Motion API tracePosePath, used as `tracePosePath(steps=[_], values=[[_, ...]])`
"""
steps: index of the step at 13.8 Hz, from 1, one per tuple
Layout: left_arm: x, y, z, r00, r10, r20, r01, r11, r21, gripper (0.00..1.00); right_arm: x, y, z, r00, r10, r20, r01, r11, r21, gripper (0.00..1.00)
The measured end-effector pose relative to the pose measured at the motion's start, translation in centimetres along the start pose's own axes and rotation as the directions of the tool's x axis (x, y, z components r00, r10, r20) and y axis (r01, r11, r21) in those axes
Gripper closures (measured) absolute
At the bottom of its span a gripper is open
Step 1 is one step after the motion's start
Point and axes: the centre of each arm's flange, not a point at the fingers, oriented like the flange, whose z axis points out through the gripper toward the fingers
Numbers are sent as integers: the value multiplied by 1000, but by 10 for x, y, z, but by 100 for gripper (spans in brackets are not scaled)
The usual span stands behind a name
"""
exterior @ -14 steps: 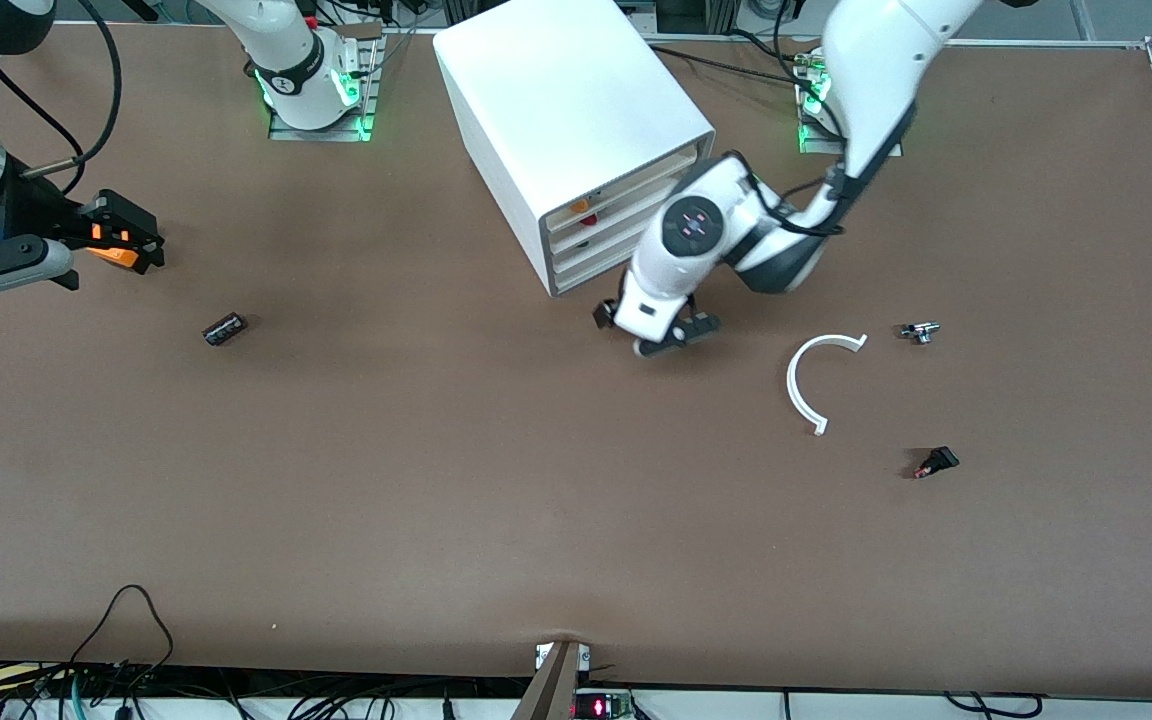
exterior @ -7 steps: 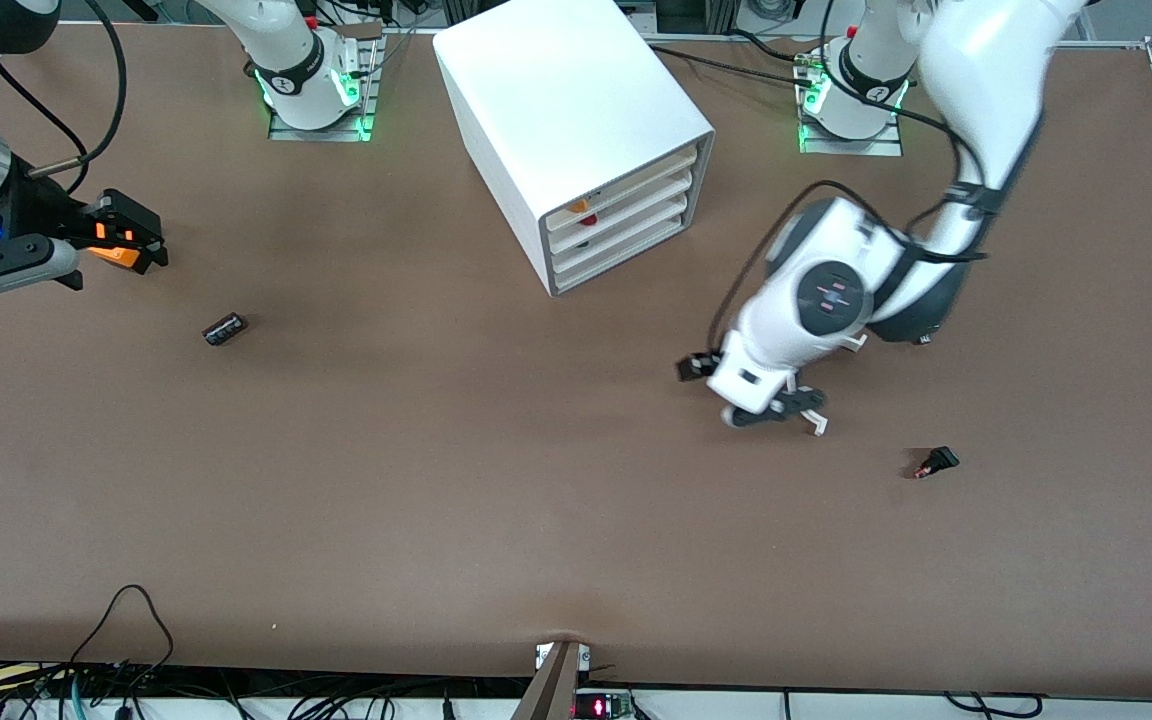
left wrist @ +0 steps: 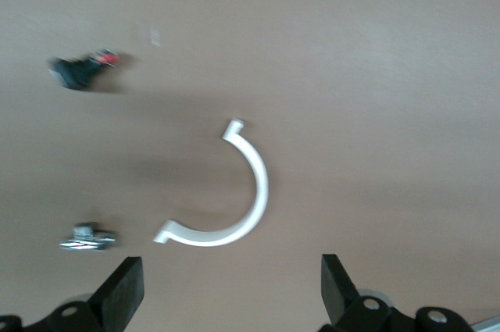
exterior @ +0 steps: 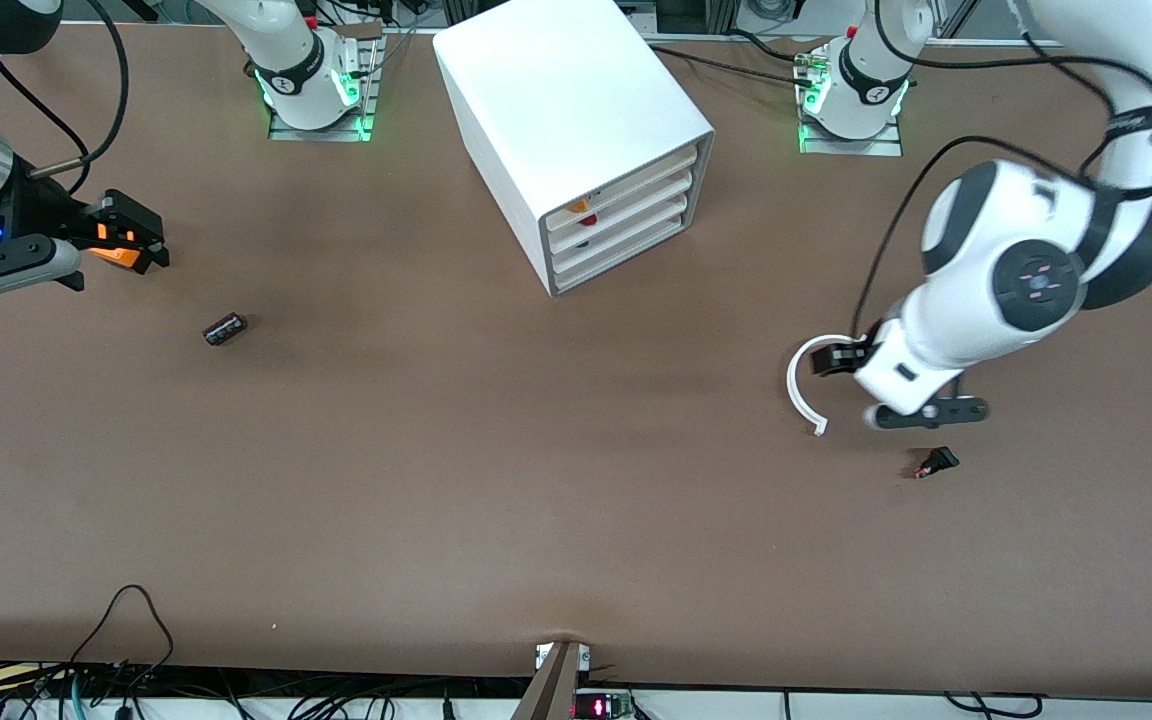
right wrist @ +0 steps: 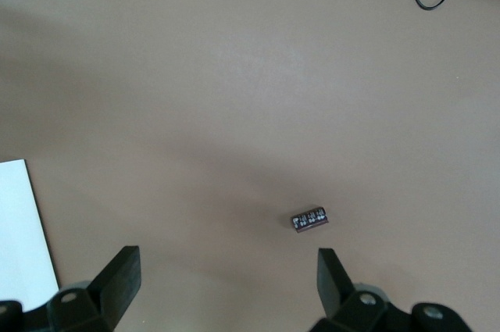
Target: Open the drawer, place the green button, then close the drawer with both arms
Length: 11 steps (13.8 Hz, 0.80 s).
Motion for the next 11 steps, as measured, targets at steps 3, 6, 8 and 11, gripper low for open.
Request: tracePosePath(steps=[3, 6, 8, 11], values=[[-3, -57, -30, 1000, 14, -3, -14, 999, 40, 0, 0, 0, 0, 1000, 0, 0, 0, 1000, 0, 0], [-17, -93, -58, 1000, 9, 9, -10, 998, 54, 0, 0, 0, 0, 1000, 0, -1, 0, 1000, 0, 0], [-28, -107, -75, 1000, 9, 5, -10, 998, 56, 0, 0, 0, 0, 1000, 0, 0, 0, 1000, 0, 0], [-44, -133, -94, 1000, 15, -9, -14, 998, 60, 0, 0, 0, 0, 1000, 1, 0, -1, 1000, 0, 0]])
